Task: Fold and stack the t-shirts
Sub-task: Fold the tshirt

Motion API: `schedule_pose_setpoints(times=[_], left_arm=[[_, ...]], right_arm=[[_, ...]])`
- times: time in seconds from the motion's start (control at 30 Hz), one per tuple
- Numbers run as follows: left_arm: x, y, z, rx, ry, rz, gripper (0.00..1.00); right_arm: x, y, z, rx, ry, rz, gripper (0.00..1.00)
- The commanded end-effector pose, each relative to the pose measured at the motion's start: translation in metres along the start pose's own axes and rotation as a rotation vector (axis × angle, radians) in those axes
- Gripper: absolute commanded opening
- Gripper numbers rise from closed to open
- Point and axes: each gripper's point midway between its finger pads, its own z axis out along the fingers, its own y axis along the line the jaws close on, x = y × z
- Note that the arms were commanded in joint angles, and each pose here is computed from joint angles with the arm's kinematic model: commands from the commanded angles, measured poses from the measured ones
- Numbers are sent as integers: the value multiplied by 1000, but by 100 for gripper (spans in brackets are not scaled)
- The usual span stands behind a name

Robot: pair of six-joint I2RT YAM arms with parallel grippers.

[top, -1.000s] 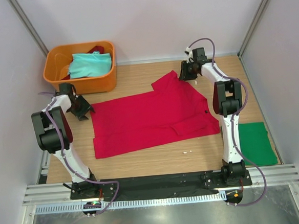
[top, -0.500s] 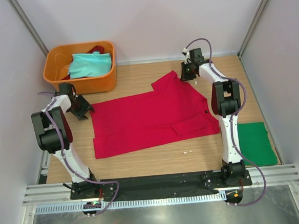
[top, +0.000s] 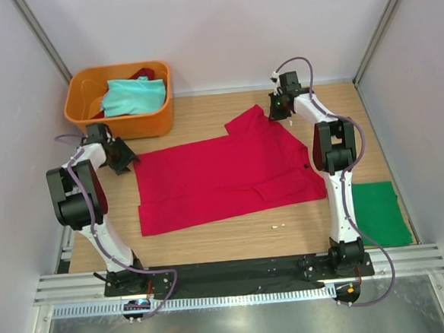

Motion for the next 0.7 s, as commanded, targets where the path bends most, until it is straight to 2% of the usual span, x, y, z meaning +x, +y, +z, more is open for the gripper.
schedule_pose_setpoints(times=[0.0,0.07,0.1,0.17,0.2,0.23,0.3,0.4,0.53,0.57,0.67], left_arm=[[-32,-19,-12,86,-129,49,52],[-32,-18,-9,84,-139,44,52],[-38,-20,-9,93,-173,46,43],[-44,-22,-17,108,-243,30,36],[-48,-27,-24,132,-283,16,39],[-36,-19,-23,131,-286,-4,45],[-45,-23,-38,149,-372,-27,60],[-45,-22,-37,161,-393,-49,61],[-50,-14,-38,130,-446,-57,50],[-58,-18,-41,150,-487,-31,45],[-61,-16,-29,112,-482,33,39]], right_arm=[[8,2,-1,9,37,13,1],[7,3,-1,3,35,14,1],[9,3,-1,2,38,18,1],[7,5,-2,-7,30,26,1],[8,5,-1,-8,33,28,1],[8,5,-1,-10,34,28,1],[10,5,-1,-9,38,29,1],[10,5,-1,-11,38,31,1],[7,6,-3,-12,29,30,1],[8,7,-4,-14,33,29,1],[10,8,-3,-21,37,31,1]])
